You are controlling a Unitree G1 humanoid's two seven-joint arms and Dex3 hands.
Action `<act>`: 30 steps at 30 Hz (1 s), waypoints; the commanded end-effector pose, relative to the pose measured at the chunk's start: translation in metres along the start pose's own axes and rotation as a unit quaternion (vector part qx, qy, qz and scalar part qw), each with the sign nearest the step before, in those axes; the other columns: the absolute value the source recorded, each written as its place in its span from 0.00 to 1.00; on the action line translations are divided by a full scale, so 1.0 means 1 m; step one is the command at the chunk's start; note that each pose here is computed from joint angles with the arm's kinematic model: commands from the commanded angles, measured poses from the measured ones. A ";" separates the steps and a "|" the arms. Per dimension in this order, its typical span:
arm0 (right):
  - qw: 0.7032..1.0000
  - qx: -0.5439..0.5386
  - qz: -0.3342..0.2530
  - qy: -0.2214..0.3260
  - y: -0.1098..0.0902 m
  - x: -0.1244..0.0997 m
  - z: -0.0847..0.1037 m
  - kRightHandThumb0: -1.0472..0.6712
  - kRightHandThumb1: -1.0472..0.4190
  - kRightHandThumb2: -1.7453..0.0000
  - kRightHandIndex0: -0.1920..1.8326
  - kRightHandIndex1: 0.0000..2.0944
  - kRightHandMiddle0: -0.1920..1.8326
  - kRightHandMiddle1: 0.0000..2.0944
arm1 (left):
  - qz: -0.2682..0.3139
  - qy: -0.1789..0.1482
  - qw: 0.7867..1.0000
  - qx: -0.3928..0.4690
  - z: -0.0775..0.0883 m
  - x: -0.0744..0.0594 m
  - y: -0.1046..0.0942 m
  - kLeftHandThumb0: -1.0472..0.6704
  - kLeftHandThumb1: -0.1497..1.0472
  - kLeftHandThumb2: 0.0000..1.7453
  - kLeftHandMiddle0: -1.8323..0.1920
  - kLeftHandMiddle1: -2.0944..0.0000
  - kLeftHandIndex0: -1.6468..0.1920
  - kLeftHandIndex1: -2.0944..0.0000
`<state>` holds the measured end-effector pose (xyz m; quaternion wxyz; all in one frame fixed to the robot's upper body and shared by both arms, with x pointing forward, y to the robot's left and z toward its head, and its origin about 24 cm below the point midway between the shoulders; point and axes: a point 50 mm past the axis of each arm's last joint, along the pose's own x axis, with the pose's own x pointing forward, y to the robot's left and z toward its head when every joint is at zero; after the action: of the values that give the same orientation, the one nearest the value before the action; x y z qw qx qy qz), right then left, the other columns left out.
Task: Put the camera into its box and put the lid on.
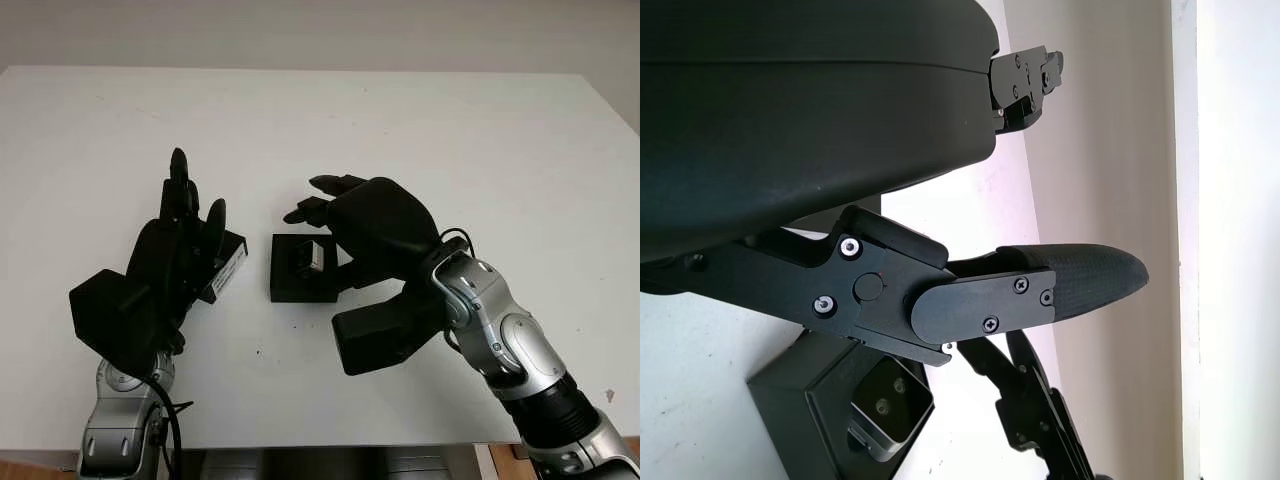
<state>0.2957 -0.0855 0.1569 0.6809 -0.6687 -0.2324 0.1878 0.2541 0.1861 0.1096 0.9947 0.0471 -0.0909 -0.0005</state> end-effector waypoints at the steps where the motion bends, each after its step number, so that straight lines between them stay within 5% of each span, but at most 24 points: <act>1: 1.000 -0.002 -0.010 -0.002 -0.003 0.003 0.001 0.13 0.05 0.96 0.27 0.03 0.32 0.20 | 0.000 -0.002 1.000 -0.002 -0.001 -0.001 0.000 0.19 1.00 0.33 1.00 1.00 1.00 1.00; 7: 1.000 0.000 -0.019 -0.006 0.000 0.005 0.001 0.15 0.05 0.97 0.29 0.04 0.36 0.24 | 0.000 -0.001 1.000 -0.002 0.000 -0.001 0.000 0.19 1.00 0.33 1.00 1.00 1.00 1.00; 18: 0.999 -0.031 -0.045 -0.003 0.003 0.002 0.000 0.19 0.05 0.97 0.35 0.05 0.33 0.67 | 0.001 -0.002 1.000 -0.006 -0.001 -0.002 0.000 0.19 1.00 0.33 1.00 1.00 1.00 1.00; 30: 0.996 -0.056 -0.064 -0.005 0.005 0.000 0.003 0.23 0.05 0.97 0.39 0.07 0.32 0.73 | 0.002 0.000 1.000 -0.002 0.000 -0.001 0.000 0.18 1.00 0.32 1.00 1.00 1.00 1.00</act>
<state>0.2962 -0.0835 0.1514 0.6527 -0.6895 -0.2825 0.1370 0.2540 0.1862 0.1092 0.9948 0.0467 -0.0905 0.0005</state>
